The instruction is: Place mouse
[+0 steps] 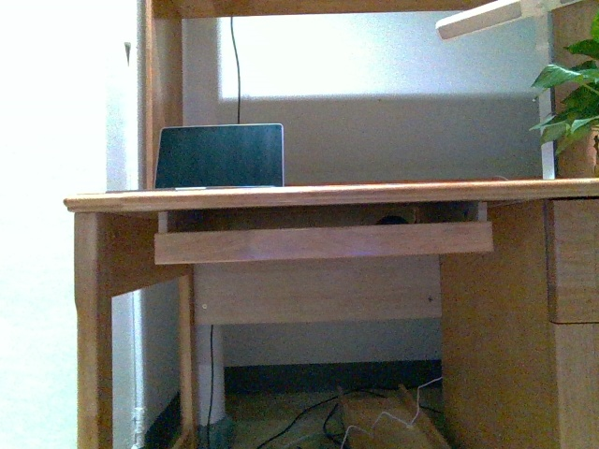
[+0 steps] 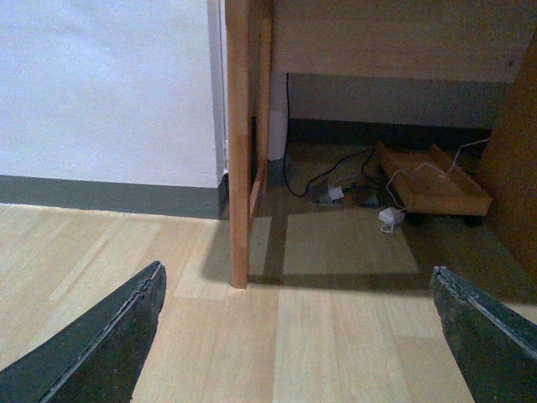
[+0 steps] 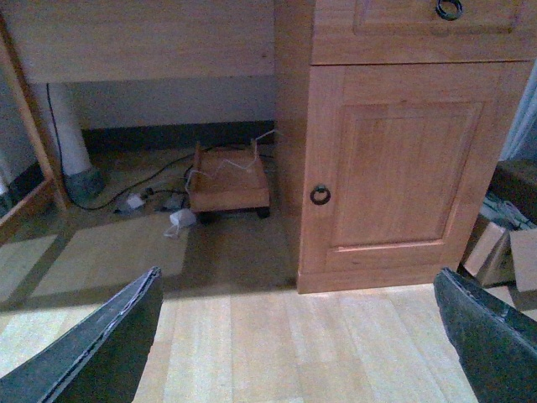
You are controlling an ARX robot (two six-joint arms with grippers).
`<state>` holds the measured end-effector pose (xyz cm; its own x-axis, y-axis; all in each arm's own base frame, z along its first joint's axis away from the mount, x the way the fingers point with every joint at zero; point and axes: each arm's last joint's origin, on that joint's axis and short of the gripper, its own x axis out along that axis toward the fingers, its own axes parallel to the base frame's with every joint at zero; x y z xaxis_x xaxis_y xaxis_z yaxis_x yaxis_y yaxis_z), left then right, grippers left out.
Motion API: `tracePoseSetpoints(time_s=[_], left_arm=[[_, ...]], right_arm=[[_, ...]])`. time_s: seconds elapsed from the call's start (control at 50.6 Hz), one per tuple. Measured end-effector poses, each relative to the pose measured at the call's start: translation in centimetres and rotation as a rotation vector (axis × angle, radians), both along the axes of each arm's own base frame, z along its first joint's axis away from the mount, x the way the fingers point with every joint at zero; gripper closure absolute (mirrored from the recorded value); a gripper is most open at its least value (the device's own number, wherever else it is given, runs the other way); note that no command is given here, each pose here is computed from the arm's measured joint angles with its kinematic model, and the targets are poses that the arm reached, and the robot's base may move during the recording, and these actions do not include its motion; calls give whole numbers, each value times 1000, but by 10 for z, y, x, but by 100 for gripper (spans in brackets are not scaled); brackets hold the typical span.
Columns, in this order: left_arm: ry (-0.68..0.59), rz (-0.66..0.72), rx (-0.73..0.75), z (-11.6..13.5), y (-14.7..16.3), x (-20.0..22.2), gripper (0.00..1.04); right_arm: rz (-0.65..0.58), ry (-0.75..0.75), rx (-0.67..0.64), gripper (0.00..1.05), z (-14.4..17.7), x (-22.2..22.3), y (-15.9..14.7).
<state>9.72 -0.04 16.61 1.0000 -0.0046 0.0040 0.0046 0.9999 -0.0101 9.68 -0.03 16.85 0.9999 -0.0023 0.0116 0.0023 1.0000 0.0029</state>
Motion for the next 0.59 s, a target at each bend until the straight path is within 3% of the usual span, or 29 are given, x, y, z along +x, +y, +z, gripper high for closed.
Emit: tracePoseSetpoints(time_s=[0.593], left_arm=[[0,0,0,0,0,0,8]], right_arm=[[0,0,0,7,0,0,0]])
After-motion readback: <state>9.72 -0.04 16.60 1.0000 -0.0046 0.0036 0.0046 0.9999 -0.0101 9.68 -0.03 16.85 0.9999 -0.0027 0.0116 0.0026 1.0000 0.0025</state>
